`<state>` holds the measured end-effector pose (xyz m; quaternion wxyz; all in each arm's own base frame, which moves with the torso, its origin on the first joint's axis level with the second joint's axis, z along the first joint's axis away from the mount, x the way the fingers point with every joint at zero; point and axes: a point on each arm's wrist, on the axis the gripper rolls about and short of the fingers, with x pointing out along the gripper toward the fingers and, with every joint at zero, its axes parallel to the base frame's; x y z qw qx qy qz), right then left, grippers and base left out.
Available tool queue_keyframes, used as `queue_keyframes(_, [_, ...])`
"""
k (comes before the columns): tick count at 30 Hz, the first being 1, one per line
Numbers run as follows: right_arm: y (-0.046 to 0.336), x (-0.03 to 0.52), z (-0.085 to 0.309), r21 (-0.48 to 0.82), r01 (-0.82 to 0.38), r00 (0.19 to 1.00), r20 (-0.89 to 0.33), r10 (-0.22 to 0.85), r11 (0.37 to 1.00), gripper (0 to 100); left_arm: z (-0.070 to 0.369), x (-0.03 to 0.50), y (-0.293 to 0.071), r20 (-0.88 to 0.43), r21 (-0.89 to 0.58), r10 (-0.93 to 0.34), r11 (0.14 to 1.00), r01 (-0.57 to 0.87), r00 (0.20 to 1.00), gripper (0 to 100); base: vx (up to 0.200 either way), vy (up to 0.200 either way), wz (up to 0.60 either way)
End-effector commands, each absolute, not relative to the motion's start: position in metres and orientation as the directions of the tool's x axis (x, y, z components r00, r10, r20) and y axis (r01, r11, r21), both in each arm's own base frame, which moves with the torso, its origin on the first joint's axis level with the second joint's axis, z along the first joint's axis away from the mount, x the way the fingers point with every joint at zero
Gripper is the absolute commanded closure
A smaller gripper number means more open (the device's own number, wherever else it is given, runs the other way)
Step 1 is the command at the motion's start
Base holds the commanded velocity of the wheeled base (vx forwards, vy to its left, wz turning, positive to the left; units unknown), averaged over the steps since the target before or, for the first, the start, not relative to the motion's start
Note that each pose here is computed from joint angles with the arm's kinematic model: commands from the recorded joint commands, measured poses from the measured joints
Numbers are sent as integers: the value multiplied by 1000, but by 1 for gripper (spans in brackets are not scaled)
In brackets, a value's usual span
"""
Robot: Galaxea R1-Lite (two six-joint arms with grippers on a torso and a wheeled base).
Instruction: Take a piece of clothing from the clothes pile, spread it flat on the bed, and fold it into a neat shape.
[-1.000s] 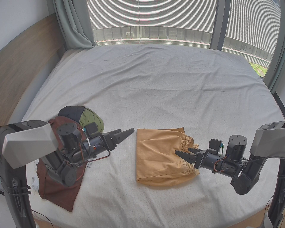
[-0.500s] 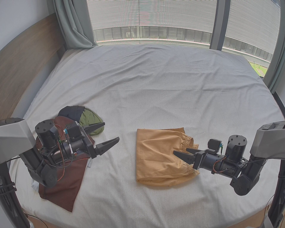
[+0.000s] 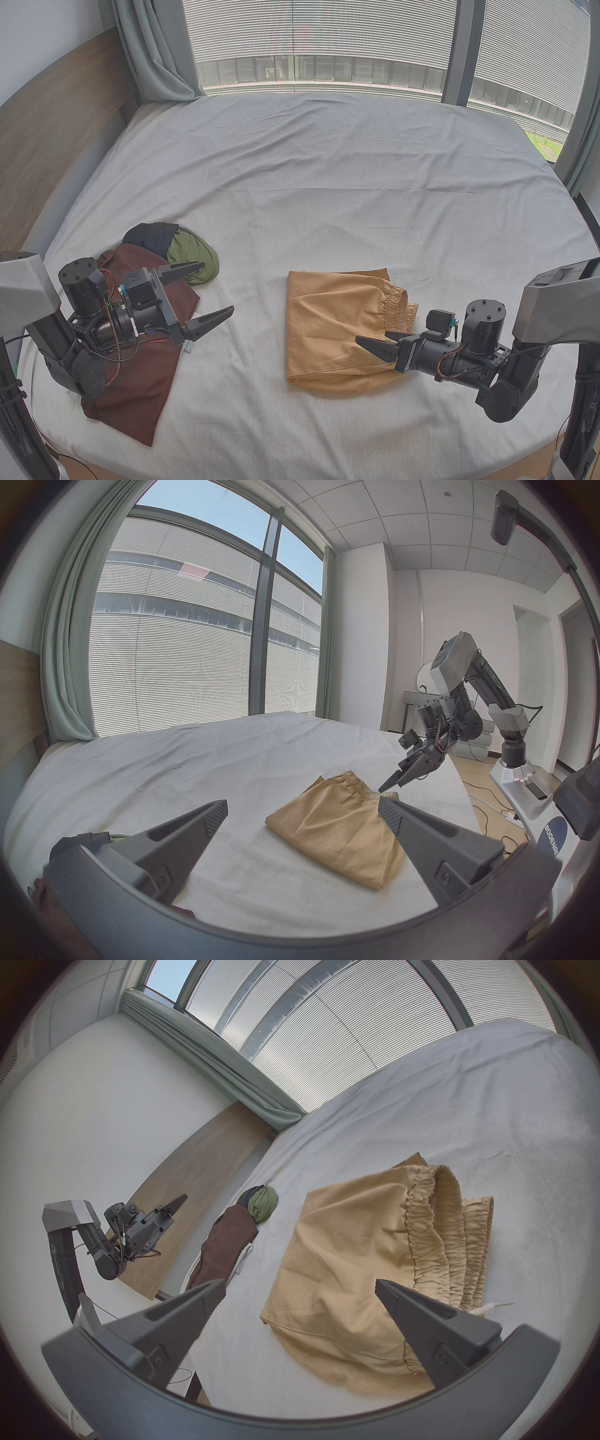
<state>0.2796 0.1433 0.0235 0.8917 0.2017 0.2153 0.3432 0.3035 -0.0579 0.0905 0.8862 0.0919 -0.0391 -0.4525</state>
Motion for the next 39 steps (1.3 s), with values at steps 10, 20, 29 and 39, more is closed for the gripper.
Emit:
queue_keyframes(10, [136, 274, -17, 499, -425, 670, -388, 633, 755, 0, 92, 303, -56, -12, 204, -804, 580, 789, 594, 0, 0, 0, 0])
queue_keyframes(20, [123, 270, -42, 447, -396, 651, -479, 589, 802, 0, 90, 302, -58, -18, 198, -808, 575, 794, 589, 0, 0, 0, 0])
queue_keyframes(29, [125, 274, -38, 446, -409, 661, -457, 596, 796, 0, 88, 301, -59, -23, 192, -810, 571, 798, 585, 0, 0, 0, 0])
queue_keyframes(39, [135, 315, 19, 429, -496, 767, -192, 613, 755, 0, 87, 301, -61, -28, 188, -814, 566, 803, 580, 0, 0, 0, 0])
